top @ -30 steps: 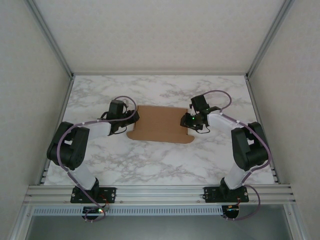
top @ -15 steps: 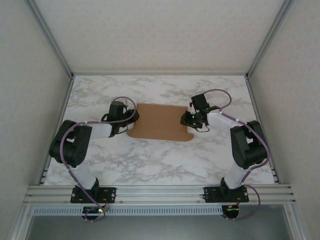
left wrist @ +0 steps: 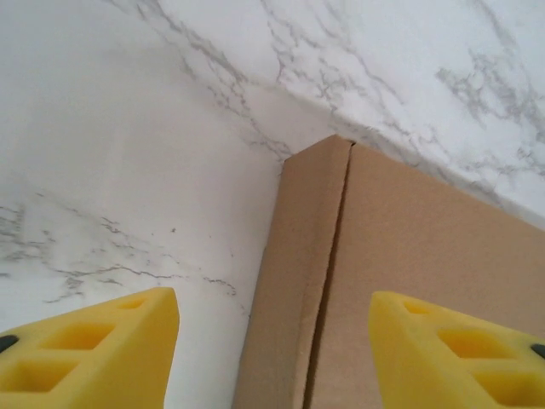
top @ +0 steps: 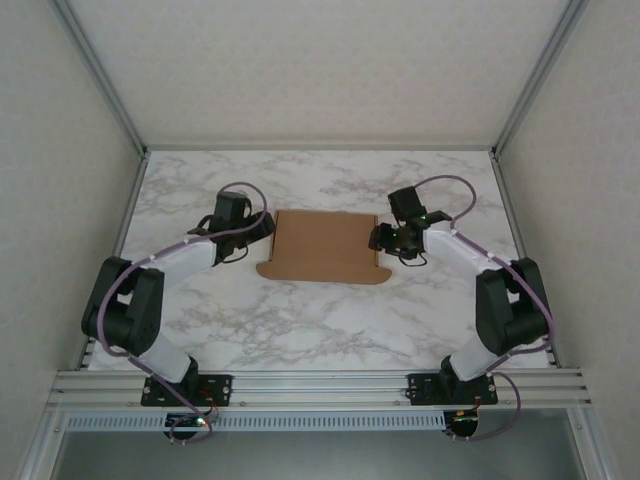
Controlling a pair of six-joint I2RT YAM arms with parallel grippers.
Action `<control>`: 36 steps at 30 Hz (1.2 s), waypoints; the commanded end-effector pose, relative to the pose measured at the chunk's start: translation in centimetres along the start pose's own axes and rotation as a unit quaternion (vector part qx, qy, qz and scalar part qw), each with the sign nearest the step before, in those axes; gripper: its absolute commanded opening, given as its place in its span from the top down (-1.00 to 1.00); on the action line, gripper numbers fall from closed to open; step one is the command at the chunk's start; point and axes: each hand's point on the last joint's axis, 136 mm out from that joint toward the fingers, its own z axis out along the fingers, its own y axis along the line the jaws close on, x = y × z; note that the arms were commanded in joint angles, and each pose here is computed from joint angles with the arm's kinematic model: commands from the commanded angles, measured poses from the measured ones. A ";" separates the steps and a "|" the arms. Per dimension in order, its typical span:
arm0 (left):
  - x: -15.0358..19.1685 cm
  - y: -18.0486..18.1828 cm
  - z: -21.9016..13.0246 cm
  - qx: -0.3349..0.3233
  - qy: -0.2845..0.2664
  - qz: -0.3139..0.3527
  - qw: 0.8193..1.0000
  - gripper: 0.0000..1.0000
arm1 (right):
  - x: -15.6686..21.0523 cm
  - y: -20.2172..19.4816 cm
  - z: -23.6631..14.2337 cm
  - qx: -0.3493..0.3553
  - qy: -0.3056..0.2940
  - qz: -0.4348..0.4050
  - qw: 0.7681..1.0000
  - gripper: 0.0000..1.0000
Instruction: Fold the paper box
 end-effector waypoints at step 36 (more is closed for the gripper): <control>0.1 -0.9 -1.7 -0.073 -0.013 0.081 0.994 -0.03 | -1.8 0.0 -3.4 0.086 -0.063 -0.108 0.988 -0.21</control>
